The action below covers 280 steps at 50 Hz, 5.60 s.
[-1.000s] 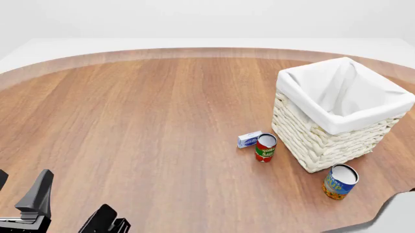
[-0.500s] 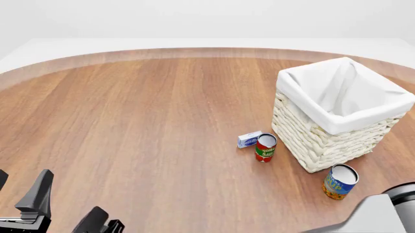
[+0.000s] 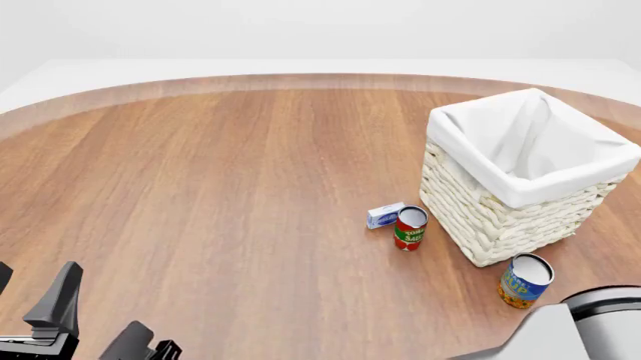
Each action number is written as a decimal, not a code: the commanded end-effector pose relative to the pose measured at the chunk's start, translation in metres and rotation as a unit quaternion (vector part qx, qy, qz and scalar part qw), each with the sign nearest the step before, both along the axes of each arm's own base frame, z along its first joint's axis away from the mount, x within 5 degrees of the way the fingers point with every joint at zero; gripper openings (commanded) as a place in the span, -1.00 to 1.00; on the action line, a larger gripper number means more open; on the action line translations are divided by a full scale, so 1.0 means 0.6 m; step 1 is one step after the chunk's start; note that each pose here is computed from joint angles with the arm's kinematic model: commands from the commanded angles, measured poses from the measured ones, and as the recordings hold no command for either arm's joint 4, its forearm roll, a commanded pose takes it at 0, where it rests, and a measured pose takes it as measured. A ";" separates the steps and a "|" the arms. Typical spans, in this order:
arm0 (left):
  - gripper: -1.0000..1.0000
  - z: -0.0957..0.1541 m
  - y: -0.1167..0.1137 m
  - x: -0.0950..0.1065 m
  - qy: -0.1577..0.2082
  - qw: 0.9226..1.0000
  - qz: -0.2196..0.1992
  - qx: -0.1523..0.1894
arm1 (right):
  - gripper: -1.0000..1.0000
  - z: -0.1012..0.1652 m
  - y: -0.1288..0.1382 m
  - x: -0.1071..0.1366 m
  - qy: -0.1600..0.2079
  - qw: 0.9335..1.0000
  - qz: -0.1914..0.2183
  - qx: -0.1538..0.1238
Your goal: Pick up the ketchup, and put it in the basket.
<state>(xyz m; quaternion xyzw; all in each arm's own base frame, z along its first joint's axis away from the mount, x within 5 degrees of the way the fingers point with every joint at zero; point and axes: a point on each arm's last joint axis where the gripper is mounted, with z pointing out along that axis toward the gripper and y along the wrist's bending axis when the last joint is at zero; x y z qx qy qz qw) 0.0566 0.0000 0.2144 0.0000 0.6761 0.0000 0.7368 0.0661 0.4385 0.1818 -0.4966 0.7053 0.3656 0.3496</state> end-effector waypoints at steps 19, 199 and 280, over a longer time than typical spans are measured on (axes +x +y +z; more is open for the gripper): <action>1.00 0.000 0.000 0.000 0.000 1.000 0.000 0.000 | 1.00 -0.003 0.012 -0.011 -0.003 1.000 0.010 0.004; 1.00 0.000 0.000 0.000 0.000 1.000 0.000 0.000 | -1.00 0.177 -0.190 0.193 -0.042 0.973 -0.180 0.138; 1.00 0.000 0.000 0.000 0.000 1.000 0.000 0.000 | -1.00 0.298 -0.468 0.282 -0.154 0.879 -0.386 0.233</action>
